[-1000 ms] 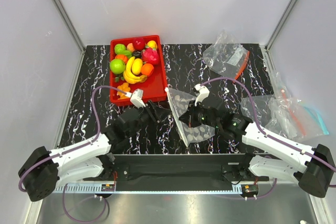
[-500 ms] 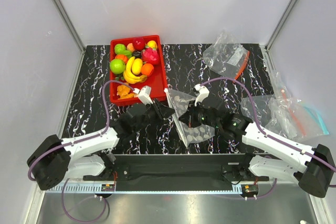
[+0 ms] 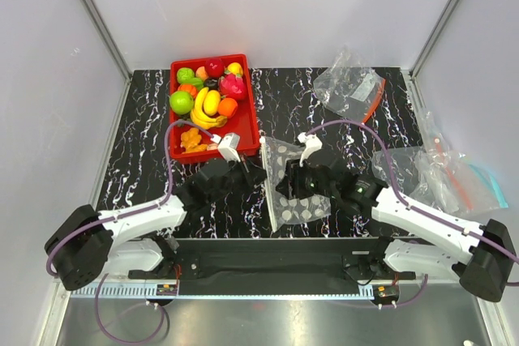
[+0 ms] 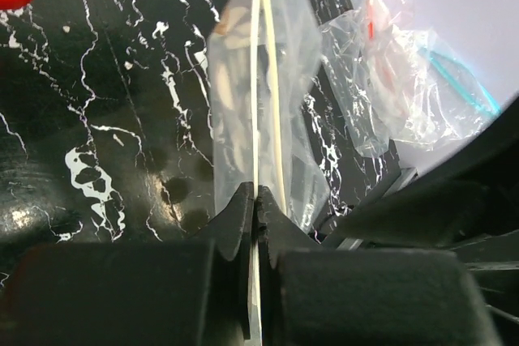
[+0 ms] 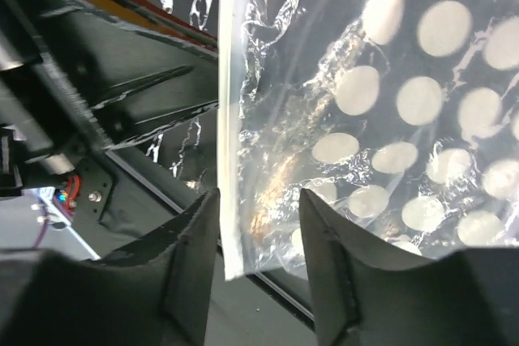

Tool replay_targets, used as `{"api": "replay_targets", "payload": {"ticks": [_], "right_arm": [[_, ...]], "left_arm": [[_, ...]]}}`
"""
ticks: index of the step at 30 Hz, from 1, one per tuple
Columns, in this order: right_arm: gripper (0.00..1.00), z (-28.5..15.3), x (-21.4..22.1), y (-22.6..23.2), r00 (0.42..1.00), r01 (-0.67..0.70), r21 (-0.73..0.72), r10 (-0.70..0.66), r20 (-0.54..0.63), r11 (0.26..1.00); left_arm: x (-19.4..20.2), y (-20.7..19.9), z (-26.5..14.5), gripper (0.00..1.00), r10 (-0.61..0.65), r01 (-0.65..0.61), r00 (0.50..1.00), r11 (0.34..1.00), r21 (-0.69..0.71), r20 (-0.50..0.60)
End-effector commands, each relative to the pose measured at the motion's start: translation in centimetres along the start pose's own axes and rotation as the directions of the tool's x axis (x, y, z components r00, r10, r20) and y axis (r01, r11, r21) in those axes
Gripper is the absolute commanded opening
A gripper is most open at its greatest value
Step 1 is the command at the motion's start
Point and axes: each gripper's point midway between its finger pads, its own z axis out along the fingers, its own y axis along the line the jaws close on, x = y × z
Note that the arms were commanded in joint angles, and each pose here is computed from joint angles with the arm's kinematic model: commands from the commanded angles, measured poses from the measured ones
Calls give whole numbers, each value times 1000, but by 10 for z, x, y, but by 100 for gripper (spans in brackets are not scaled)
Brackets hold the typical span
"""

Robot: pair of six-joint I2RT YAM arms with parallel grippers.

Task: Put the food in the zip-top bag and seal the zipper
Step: Pick up the zipper food storage bag at the center of the board, then open the zipper of the food storage bag.

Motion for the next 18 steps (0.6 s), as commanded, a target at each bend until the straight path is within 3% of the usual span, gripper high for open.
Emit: {"api": "replay_targets", "payload": {"ticks": [1, 12, 18], "right_arm": [[52, 1, -14, 9, 999, 51, 28, -51, 17, 998], [56, 25, -14, 24, 991, 135, 105, -136, 1, 985], [43, 23, -18, 2, 993, 105, 232, -114, 29, 967]], "left_arm": [[-23, -24, -6, 0, 49, -55, 996, 995, 81, 74], [-19, -43, -16, 0, 32, -38, 999, 985, 166, 39], [-26, -42, -24, 0, 39, -48, 997, 988, 146, 64]]}}
